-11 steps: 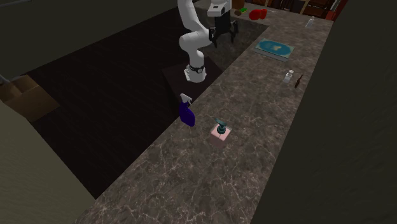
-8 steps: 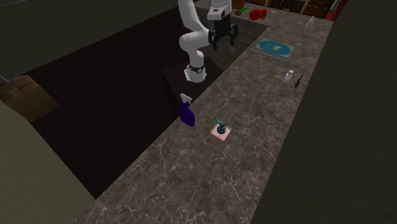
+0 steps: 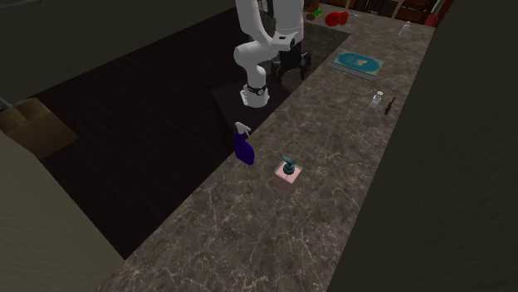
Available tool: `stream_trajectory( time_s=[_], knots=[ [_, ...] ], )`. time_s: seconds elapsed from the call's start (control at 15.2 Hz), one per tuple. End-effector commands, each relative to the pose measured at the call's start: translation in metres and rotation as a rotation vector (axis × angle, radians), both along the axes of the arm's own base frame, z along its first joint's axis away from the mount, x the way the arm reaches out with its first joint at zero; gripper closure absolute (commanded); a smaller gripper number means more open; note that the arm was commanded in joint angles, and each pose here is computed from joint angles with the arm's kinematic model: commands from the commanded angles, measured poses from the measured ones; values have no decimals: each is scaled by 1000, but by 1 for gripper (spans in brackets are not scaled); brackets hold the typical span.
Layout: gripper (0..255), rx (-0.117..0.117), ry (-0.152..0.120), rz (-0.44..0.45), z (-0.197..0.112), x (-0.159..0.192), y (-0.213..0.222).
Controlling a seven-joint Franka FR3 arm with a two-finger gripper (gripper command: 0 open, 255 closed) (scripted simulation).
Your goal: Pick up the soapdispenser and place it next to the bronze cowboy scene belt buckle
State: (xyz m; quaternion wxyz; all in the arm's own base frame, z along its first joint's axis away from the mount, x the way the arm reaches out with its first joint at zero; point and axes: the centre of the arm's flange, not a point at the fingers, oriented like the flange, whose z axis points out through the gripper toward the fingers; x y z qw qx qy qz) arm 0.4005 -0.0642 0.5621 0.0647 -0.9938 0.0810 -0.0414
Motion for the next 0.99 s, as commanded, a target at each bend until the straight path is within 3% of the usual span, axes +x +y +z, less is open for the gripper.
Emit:
stream_trajectory(
  time_s=[0.0,0.92],
  knots=[
    [0,-6,5,9,-13,23,-11],
    [0,-46,43,63,-87,177,-88]
  ],
)
